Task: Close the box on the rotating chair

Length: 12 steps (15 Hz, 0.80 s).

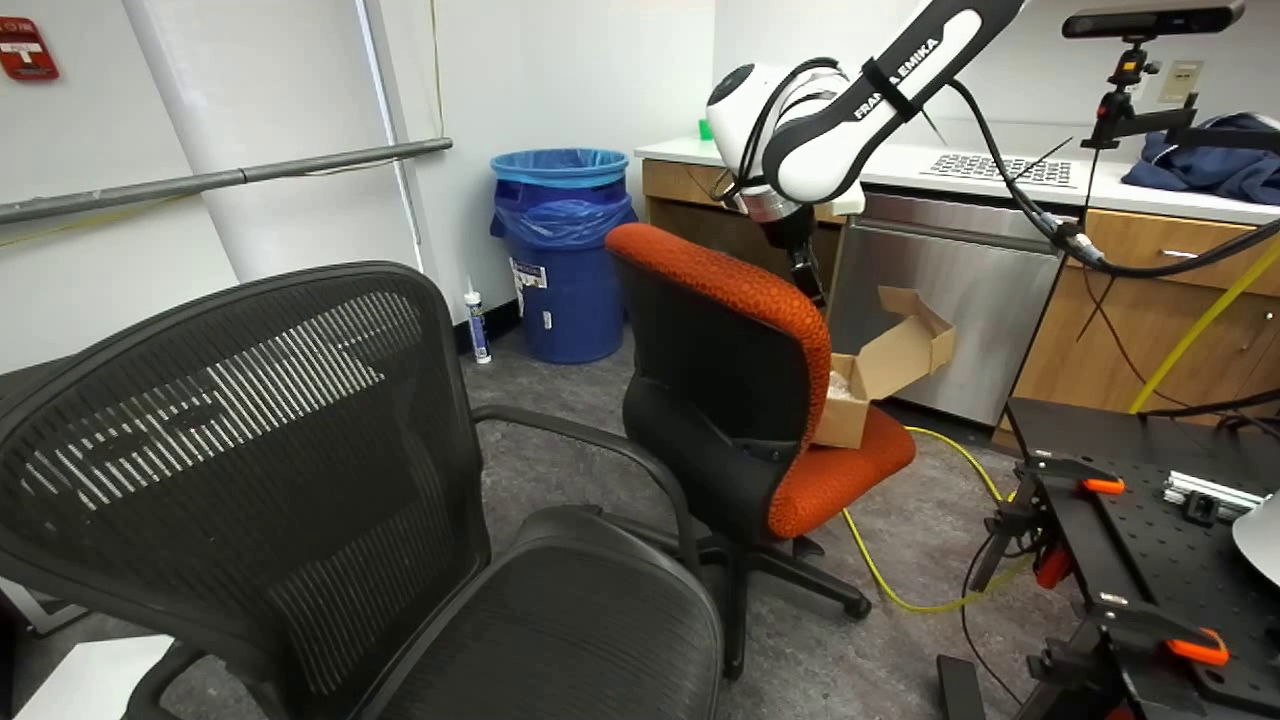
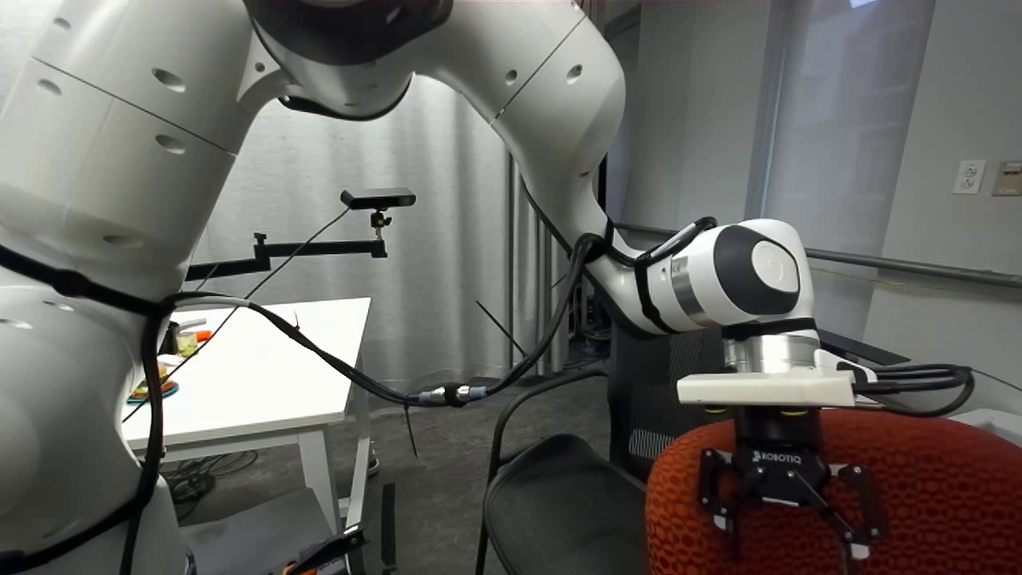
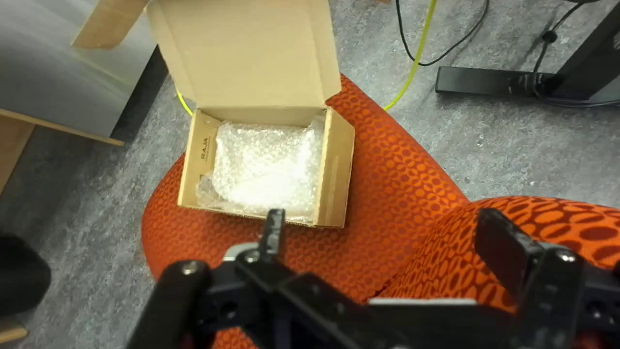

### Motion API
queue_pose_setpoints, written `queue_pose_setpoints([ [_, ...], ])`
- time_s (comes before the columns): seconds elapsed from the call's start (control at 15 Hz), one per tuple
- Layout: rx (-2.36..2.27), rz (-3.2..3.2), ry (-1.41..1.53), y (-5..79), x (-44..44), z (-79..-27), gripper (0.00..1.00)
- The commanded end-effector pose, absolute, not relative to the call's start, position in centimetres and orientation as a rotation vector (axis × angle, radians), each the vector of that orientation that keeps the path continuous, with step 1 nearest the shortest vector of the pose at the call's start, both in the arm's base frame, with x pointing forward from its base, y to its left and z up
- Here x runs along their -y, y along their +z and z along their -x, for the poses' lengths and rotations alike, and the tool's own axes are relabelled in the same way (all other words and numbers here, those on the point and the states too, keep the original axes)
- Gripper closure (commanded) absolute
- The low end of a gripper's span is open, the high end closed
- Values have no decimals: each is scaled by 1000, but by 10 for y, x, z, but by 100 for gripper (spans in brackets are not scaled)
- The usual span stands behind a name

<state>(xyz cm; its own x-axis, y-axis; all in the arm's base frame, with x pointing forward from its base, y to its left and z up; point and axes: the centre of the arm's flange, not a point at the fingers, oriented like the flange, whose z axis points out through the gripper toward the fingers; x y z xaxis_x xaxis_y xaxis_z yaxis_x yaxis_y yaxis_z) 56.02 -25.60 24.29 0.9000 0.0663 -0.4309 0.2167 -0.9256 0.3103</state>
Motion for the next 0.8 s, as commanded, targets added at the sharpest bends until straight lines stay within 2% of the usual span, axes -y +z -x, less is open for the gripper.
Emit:
queue_pose_setpoints([
  [0.0, -347, -2660, -582, 255, 258, -586, 0],
  [0.47, -386, -2618, -448, 286, 271, -635, 0],
  [0.73, -336, -2617, -445, 287, 279, -641, 0],
])
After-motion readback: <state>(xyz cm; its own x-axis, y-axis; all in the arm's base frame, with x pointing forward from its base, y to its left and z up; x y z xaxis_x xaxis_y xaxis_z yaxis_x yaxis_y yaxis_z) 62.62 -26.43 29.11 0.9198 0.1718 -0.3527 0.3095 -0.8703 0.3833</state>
